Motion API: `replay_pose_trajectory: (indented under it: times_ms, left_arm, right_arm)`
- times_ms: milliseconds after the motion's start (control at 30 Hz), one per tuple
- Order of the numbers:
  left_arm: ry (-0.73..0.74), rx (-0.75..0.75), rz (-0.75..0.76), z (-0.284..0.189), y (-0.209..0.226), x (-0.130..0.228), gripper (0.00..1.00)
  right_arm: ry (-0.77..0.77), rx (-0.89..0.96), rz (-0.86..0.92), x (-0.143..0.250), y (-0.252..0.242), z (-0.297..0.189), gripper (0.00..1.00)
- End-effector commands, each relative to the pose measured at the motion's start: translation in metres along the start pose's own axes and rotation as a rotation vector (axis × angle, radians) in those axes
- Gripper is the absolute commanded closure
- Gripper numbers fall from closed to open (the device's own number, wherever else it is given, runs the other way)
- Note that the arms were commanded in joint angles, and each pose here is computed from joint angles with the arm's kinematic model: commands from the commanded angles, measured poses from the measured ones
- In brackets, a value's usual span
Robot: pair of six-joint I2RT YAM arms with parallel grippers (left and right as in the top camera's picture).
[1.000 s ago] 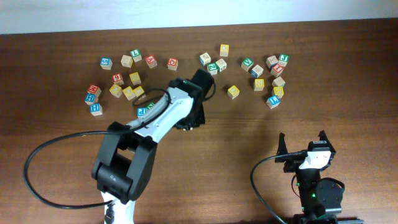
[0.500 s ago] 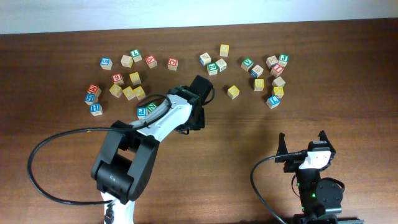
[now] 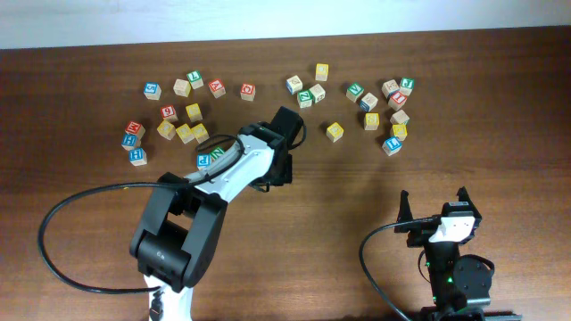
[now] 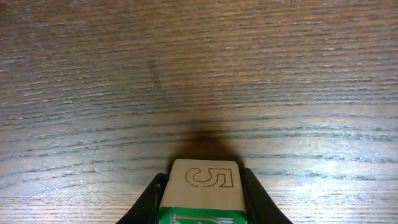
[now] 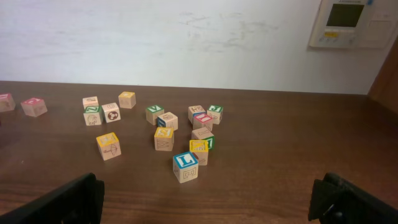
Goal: Spell out RSS
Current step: 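Carry the green R block toward the front and release it on the table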
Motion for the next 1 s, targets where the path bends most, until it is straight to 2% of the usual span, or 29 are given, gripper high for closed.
replay_pose_trajectory:
  times_ms: [0,233,533,667,800,967]
  left_arm:
    - [0.016,-0.009,-0.004,0.003,0.009,0.004,0.76]
    - [-0.010,0.001,-0.009,-0.005,0.008,-0.005,0.64]
    - [-0.082,0.026,-0.017,-0.039,0.008,-0.016,0.59]
    - [-0.150,0.049,-0.036,-0.074,0.014,-0.023,0.57]
    - [-0.239,0.145,-0.079,-0.121,0.022,-0.033,0.56]
    - [-0.366,0.171,-0.170,-0.176,0.062,-0.038,0.56]
  right_arm:
    - [0.006,0.003,-0.002,0.003,-0.001,0.000,0.02]
    - [0.006,0.003,-0.002,0.003,-0.001,0.000,0.02]
    - [0.006,0.003,-0.002,0.003,-0.001,0.000,0.02]
    - [0.006,0.003,-0.002,0.003,-0.001,0.000,0.02]
    - [0.006,0.003,-0.002,0.003,-0.001,0.000,0.02]
    - [0.006,0.003,-0.002,0.003,-0.001,0.000,0.02]
Point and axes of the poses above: each gripper's point midway between its finger pads, its own z axis out along the fingers, its own y axis along the line the jaws close on, x = y × z, the point moved 1 cm from there along -z, back along the fingers, and after that the axes turned 8 degrees about z, right-handed, at the moved point
